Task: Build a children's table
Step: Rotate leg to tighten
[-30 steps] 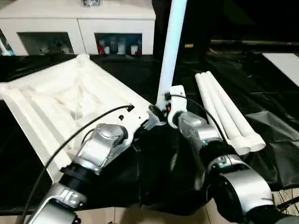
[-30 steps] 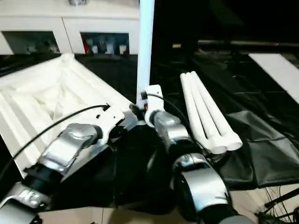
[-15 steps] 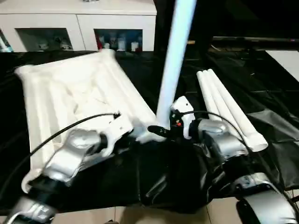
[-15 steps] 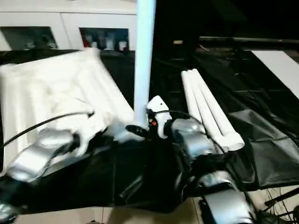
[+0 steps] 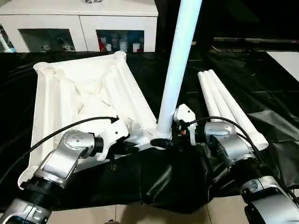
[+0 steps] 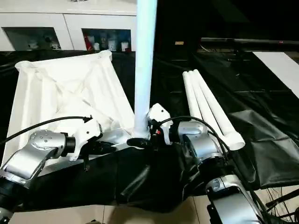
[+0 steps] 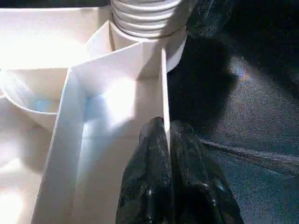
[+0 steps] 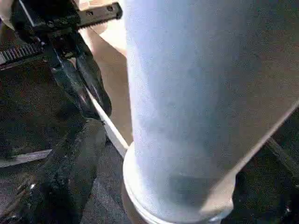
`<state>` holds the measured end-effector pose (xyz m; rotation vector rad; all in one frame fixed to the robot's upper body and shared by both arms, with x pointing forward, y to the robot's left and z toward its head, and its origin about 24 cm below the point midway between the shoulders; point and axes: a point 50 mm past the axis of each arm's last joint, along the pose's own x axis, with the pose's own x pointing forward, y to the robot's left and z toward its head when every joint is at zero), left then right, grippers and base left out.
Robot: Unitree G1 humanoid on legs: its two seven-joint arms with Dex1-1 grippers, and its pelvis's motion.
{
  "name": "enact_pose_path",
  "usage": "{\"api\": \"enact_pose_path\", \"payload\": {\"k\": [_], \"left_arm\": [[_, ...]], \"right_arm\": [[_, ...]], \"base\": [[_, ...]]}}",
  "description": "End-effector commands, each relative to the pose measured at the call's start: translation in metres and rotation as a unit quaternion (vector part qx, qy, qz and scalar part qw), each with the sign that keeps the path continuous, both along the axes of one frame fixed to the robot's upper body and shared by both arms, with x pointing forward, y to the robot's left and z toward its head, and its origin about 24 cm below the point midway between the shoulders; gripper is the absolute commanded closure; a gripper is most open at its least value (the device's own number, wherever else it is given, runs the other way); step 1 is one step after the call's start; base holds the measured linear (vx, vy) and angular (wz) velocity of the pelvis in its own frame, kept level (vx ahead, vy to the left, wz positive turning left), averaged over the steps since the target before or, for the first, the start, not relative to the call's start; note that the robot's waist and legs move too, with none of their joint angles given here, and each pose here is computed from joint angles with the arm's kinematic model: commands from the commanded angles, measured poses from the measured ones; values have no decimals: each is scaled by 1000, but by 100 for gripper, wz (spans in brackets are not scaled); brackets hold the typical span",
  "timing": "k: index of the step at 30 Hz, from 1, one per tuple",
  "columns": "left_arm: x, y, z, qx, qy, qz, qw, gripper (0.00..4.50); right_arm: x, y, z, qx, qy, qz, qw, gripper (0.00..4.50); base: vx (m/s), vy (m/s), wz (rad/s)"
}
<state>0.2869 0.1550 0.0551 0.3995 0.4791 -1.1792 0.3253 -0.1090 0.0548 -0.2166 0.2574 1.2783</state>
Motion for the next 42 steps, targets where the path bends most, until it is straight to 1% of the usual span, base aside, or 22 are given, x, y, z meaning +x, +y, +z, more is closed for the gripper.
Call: {"api": "enact_pose_path", "payload": {"k": [1, 2, 5, 6, 8, 9, 10, 12, 18, 22, 25, 26, 28, 30, 32, 34, 36, 37, 39, 40, 41, 42], "left_arm": [[-2, -11, 1, -31, 0, -26, 999, 450], [-1, -11, 0, -31, 0, -25, 999, 450], [0, -11, 0, -28, -2, -25, 999, 450], [0, -11, 0, -28, -2, -25, 999, 450], [0, -10, 0, -27, -2, -24, 999, 450], [0, -10, -1, -25, -1, -24, 999, 450], [0, -10, -1, -25, -1, -25, 999, 450], [0, -9, -1, -24, -1, -24, 999, 450], [1, -9, -3, -22, 0, -21, 1000, 450], [5, -8, -4, -19, 3, 5, 1000, 450], [11, -14, -4, -27, 4, 40, 999, 450], [12, -15, -4, -28, 4, 43, 999, 450], [18, -23, -5, -32, -2, 78, 996, 450], [24, -31, -7, -31, -5, 109, 994, 450], [30, -37, -10, -25, -5, 149, 988, 450], [34, -43, -12, -21, -10, 175, 984, 450], [39, -57, -14, -14, -16, 203, 979, 450], [40, -62, -16, -11, -19, 210, 977, 450], [42, -70, -18, -6, -21, 216, 976, 450], [42, -70, -18, -6, -21, 216, 976, 450], [42, -76, -20, 0, -27, 217, 976, 450], [42, -77, -20, 0, -27, 217, 976, 450]], "right_arm": [[3, -1, 2, -2, -5, -4, 1000, 74], [3, -1, 1, -3, -3, -4, 1000, 74], [3, -2, -3, -11, -1, -11, 1000, 110], [4, -2, -3, -13, -1, -14, 1000, 115], [5, -2, -3, -6, 3, -20, 1000, 129], [5, -1, -4, -5, 2, -21, 1000, 154], [5, -1, -4, -5, 2, -21, 1000, 154], [5, -1, -4, -7, 3, -21, 1000, 169], [6, 0, -10, -16, 6, -30, 999, 176], [8, 4, -15, 12, 21, -83, 996, 177], [9, 11, -23, 39, 42, -142, 988, 177], [9, 11, -23, 40, 44, -147, 987, 177], [9, 19, -30, 51, 57, -191, 979, 177], [10, 25, -36, 44, 61, -232, 970, 178], [13, 29, -41, 32, 61, -280, 958, 178], [15, 32, -43, 21, 60, -308, 949, 178], [18, 39, -45, 16, 69, -356, 932, 178], [18, 43, -45, 16, 73, -366, 927, 178], [19, 50, -44, 16, 78, -377, 923, 178], [19, 50, -44, 16, 78, -377, 923, 178], [19, 59, -42, 26, 89, -379, 921, 178], [19, 62, -42, 24, 87, -375, 922, 178]], "base": [[0, 0, 0], [0, 0, 0], [0, 0, 0], [0, 0, 0], [0, 0, 0], [0, 0, 0], [0, 0, 0], [0, 0, 0], [0, 0, 0], [0, 0, 0], [0, 0, 0], [0, 0, 0], [0, 0, 0], [0, 0, 0], [0, 0, 0], [0, 0, 0], [0, 0, 0], [0, 0, 0], [0, 0, 0], [0, 0, 0], [0, 0, 0], [0, 0, 0]]}}
